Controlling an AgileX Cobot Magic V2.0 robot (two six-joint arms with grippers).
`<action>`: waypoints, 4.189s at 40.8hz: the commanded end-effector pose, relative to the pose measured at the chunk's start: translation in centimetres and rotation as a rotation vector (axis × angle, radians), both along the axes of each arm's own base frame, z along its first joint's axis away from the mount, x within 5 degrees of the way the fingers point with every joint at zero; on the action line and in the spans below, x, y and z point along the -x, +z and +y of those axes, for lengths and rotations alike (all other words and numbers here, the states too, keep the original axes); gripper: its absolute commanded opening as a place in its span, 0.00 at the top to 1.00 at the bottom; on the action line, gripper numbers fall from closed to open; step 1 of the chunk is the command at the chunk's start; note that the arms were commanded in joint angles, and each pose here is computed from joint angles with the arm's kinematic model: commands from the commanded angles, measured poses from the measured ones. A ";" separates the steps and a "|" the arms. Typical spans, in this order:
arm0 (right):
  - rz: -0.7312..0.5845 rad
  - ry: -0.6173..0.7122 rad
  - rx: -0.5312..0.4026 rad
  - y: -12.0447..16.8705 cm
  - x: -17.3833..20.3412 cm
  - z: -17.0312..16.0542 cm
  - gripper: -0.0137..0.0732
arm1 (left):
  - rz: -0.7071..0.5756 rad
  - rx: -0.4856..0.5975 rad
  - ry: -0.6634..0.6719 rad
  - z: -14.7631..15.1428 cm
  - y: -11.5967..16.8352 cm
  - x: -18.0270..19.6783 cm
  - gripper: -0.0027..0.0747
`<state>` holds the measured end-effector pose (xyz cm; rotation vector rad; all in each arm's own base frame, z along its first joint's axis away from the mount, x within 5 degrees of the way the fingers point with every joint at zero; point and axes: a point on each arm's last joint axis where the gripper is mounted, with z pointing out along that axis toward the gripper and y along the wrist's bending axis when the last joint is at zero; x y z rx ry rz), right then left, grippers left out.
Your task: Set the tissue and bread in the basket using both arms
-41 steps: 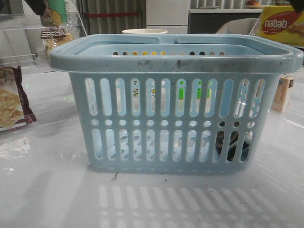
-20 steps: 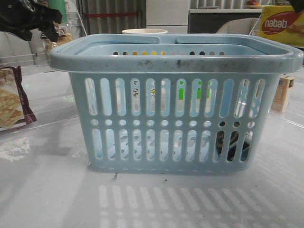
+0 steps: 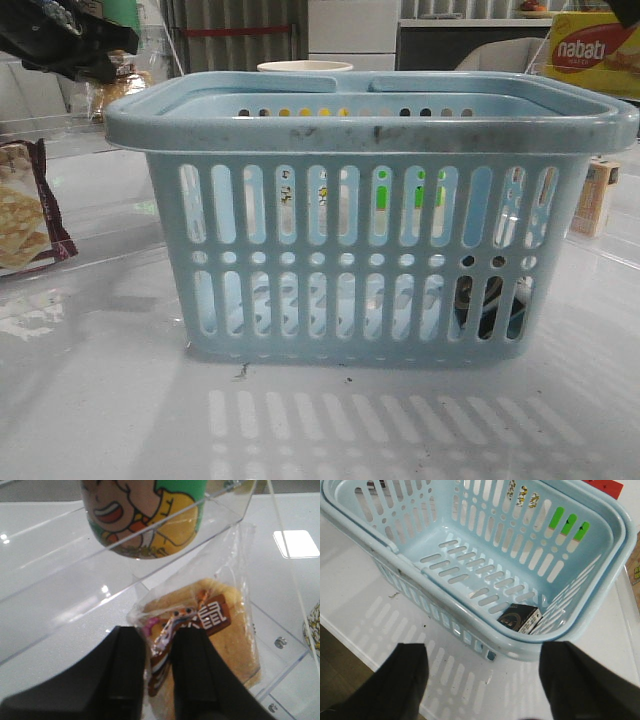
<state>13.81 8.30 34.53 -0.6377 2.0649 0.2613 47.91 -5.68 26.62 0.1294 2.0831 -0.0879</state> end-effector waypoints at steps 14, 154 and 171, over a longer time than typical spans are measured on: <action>-0.098 0.004 -0.035 1.5 -0.2 0.0 0.18 | -0.138 0.071 -0.029 -0.4 13.0 6.8 0.85; 0.014 0.000 0.004 -1.1 2.7 -1.7 0.24 | 0.073 -0.144 -0.626 -0.9 9.1 39.9 0.54; 0.017 0.000 0.006 -1.2 2.7 -1.7 0.78 | 0.062 -0.143 -0.625 -0.9 9.2 39.9 0.85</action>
